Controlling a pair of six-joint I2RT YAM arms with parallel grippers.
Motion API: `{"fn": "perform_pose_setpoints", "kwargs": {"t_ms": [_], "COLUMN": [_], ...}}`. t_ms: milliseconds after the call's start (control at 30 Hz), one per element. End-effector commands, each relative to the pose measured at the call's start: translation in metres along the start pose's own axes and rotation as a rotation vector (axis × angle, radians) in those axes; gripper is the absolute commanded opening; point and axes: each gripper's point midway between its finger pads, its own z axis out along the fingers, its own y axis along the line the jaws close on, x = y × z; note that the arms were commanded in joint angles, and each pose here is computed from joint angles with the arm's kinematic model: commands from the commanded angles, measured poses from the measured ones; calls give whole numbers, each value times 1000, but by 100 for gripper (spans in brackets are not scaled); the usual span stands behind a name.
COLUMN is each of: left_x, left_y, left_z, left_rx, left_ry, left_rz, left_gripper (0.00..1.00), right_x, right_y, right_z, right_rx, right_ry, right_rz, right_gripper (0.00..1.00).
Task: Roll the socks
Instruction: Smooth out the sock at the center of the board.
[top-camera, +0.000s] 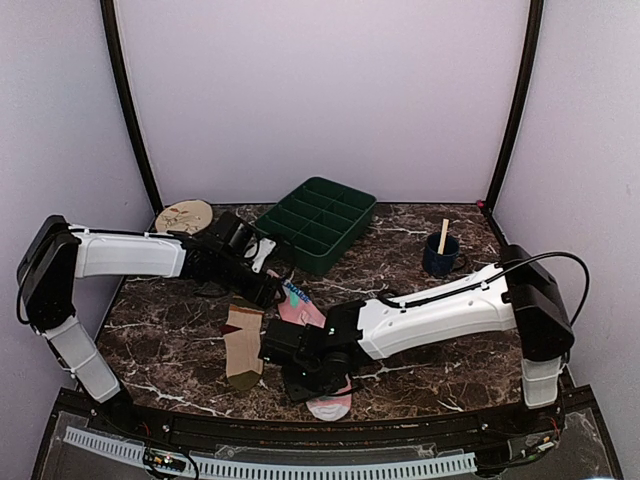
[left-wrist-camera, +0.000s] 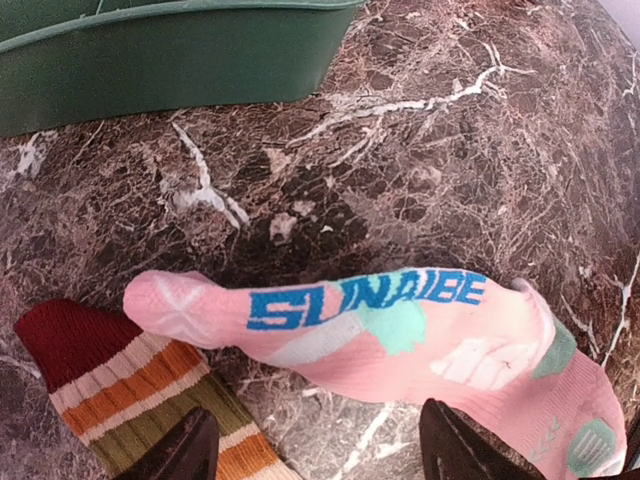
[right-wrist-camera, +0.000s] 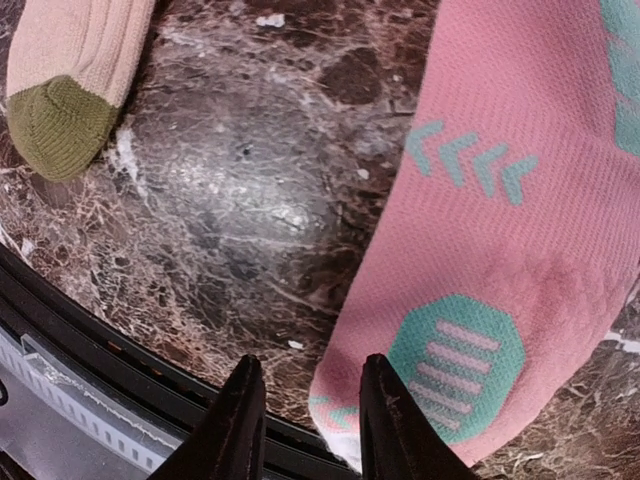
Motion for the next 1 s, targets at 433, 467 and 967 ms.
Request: {"fn": "perform_pose_setpoints", "kwargs": {"t_ms": [433, 467, 967], "left_x": [-6, -5, 21], "left_y": [14, 16, 24], "left_z": [55, 60, 74], "left_rx": [-21, -28, -78], "left_ry": [53, 64, 210], "left_rz": [-75, -80, -197], "left_gripper": [71, 71, 66], "right_x": [48, 51, 26], "right_y": [-51, -56, -168], "right_z": [-6, -5, -28], "right_rx": [38, 46, 191], "right_ry": [76, 80, 5], "right_rz": [112, 114, 233], "right_gripper": [30, 30, 30]}}
